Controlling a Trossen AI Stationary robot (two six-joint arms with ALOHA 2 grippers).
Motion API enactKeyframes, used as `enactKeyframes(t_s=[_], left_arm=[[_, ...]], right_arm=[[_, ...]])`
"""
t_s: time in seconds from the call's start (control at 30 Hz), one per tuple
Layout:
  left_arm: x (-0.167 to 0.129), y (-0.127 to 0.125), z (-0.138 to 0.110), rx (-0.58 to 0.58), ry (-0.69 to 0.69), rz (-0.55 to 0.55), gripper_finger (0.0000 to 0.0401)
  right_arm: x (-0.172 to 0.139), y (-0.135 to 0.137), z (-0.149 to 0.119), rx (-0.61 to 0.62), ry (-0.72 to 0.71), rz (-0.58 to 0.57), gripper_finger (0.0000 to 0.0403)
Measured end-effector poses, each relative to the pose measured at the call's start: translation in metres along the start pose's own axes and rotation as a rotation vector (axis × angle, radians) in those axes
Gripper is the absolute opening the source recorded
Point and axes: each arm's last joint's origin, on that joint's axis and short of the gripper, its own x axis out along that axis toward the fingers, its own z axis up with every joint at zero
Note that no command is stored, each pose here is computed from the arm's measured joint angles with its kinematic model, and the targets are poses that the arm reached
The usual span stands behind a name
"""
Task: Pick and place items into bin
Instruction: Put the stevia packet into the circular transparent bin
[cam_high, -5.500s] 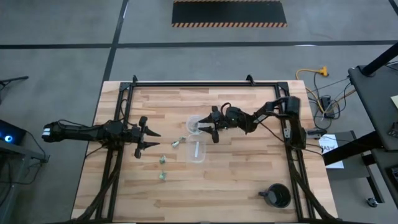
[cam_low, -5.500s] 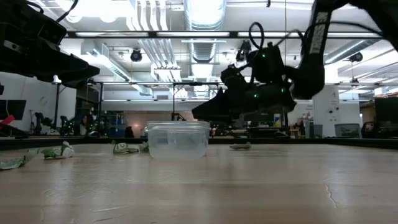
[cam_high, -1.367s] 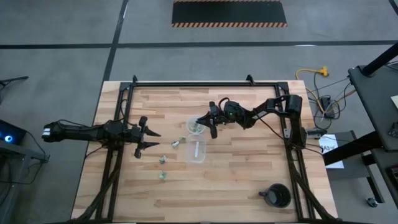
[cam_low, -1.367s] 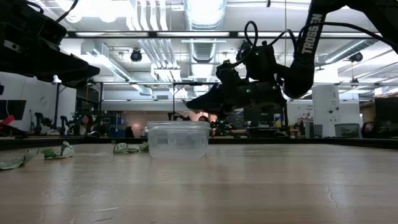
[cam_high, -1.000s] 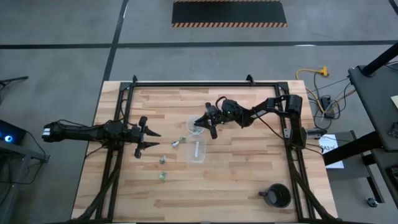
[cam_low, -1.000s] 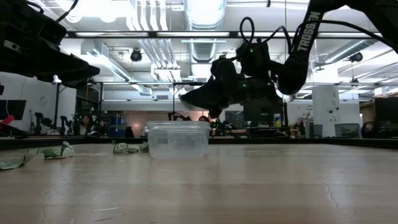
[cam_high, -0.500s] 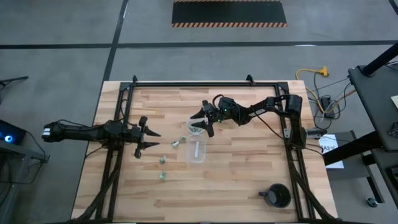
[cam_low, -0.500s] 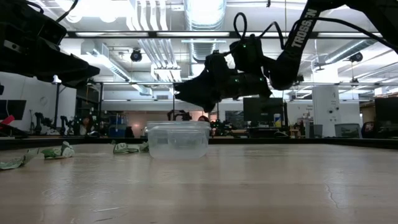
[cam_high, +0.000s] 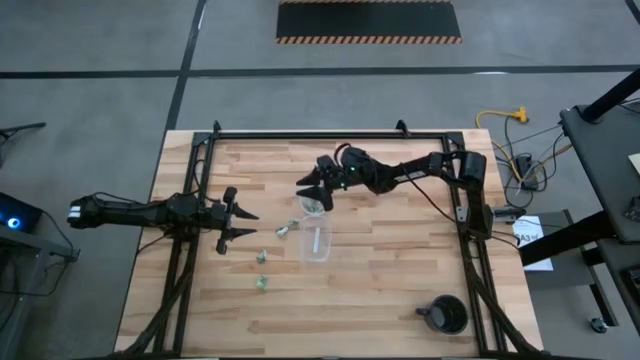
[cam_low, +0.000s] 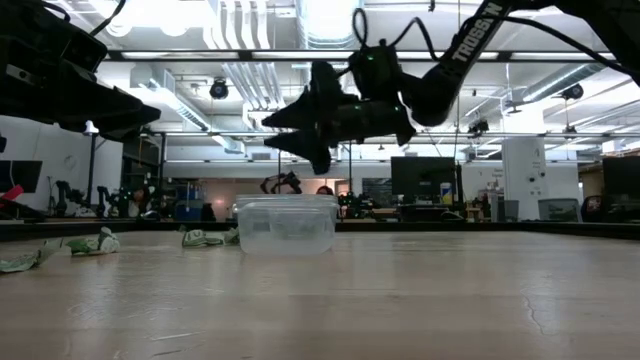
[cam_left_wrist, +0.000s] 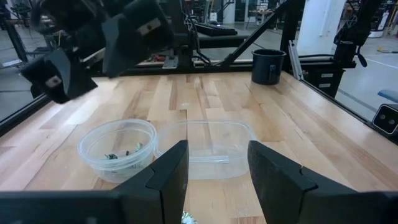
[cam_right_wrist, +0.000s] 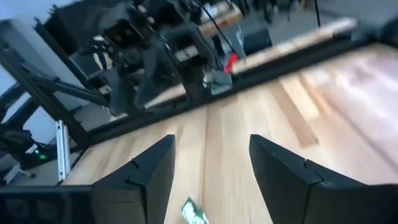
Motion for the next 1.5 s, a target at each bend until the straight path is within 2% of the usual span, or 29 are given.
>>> enactKeyframes(t_s=[0.13,0.23,0.47,0.67,0.73,0.9,1.07,1.27,1.5], left_arm=[[0.000,0.000,0.000,0.000,0.000,0.000,0.0149],[0.000,0.000,0.000,0.000,0.000,0.000,0.0149],[0.000,0.000,0.004,0.001,-0.037,0.000,0.0149],[0.000,0.000,0.004,0.001,-0.043,0.000,0.0149],[0.000,0.000,0.004,0.001,-0.042,0.000,0.0149],[0.000,0.000,0.004,0.002,-0.044,0.000,0.0149],[0.000,0.000,0.004,0.001,-0.043,0.000,0.0149],[0.000,0.000,0.005,0.002,-0.047,0.001,0.0149],[0.000,0.000,0.005,0.002,-0.050,0.002,0.0149]], right_arm=[[0.006,-0.002,-0.002,0.080,0.133,-0.053,0.0196],[0.008,0.000,-0.005,0.091,0.199,-0.070,0.0196],[0.013,0.018,-0.016,0.033,0.229,-0.025,0.0196],[0.007,0.047,-0.010,-0.046,0.212,0.033,0.0196],[0.000,0.058,-0.009,-0.074,0.204,0.021,0.0196],[-0.028,0.084,-0.009,-0.142,0.127,-0.142,0.0196],[-0.062,0.106,-0.023,-0.224,0.095,-0.269,0.0196],[-0.107,0.116,-0.042,-0.196,0.093,-0.261,0.0196],[-0.151,0.119,-0.055,-0.210,0.027,-0.240,0.0196]])
